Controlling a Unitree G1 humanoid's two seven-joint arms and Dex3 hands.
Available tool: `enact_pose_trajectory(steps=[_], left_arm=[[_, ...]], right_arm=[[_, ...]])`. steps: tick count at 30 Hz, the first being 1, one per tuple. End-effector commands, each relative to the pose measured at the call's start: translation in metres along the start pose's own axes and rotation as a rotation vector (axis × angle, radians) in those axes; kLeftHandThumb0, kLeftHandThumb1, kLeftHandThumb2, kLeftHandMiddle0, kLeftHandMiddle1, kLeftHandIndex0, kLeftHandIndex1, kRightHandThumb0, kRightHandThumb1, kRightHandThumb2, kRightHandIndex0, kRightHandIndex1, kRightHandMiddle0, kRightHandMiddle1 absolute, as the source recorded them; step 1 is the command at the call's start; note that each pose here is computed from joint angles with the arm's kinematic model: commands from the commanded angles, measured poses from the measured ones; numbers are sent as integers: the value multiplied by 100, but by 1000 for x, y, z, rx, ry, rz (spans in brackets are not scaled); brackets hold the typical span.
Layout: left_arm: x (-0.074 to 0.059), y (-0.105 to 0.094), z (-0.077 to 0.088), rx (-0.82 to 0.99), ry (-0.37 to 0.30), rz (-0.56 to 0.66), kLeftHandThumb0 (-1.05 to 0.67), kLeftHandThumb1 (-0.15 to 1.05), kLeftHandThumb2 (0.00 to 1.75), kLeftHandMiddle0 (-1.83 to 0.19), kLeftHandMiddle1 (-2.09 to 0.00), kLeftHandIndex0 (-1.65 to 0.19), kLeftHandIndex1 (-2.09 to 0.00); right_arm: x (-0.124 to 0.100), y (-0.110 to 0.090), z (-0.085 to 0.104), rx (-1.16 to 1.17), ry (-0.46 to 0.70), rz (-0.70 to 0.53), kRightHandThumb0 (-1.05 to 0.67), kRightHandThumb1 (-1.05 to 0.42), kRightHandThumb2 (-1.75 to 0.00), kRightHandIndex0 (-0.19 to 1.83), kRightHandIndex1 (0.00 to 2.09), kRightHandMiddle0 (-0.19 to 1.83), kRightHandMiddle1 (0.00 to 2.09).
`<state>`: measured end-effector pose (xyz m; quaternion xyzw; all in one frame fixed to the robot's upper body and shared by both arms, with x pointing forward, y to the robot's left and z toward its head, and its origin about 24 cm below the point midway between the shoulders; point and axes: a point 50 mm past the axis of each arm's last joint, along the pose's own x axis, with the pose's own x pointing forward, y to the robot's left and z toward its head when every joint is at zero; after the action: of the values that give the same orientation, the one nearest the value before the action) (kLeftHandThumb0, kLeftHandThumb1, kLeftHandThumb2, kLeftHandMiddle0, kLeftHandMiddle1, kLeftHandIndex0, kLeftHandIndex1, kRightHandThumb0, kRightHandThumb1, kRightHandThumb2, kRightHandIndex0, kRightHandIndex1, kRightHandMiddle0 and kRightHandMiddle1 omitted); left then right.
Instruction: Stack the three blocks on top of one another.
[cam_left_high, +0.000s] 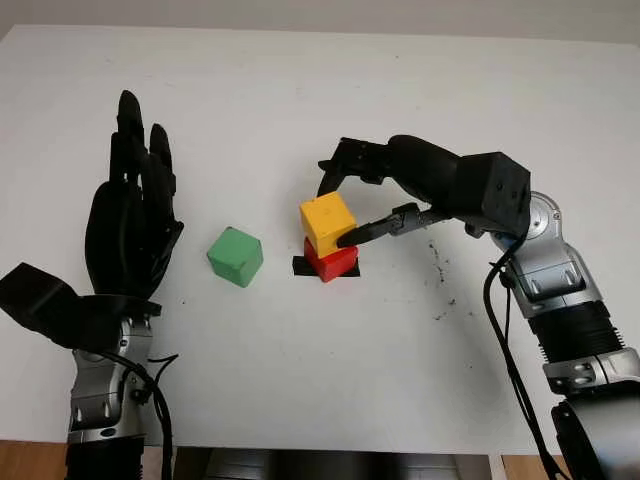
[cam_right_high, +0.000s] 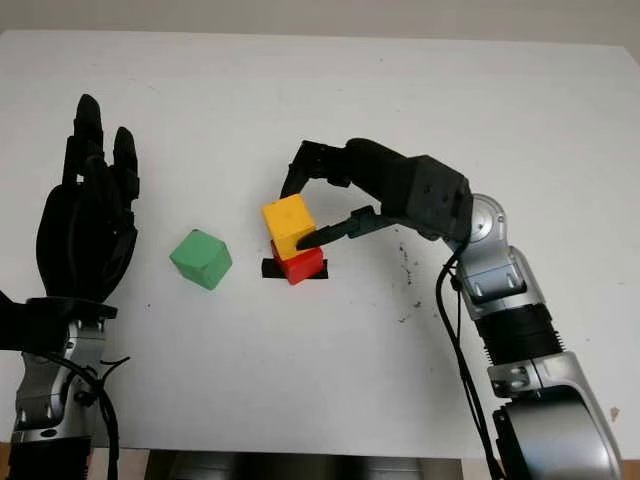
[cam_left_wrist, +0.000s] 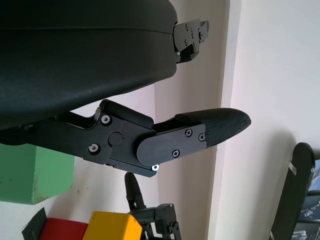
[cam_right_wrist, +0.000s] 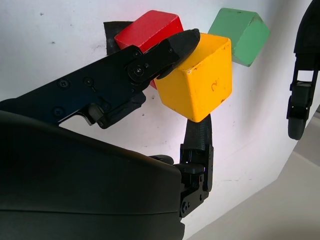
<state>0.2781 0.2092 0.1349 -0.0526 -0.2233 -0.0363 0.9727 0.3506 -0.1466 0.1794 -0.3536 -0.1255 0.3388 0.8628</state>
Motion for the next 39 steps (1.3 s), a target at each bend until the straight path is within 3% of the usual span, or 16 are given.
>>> enact_pose_trajectory(steps=[1,23,39], left_arm=[[-3,2,3,15,-5,0,-70,105,64,19,0,19,0],[-3,3,3,17,-2,8,-71,105,64,19,0,19,0],[-3,3,4,16,12,12,-72,105,63,19,0,19,0]], right_arm=[[-3,0,-2,6,0,-14,-55,-93,-6,27,4,42,164],[-2,0,-12,9,14,79,-56,-92,-5,27,5,45,162],[-2,-5,-16,-4,49,72,-54,-93,-6,26,4,43,161]])
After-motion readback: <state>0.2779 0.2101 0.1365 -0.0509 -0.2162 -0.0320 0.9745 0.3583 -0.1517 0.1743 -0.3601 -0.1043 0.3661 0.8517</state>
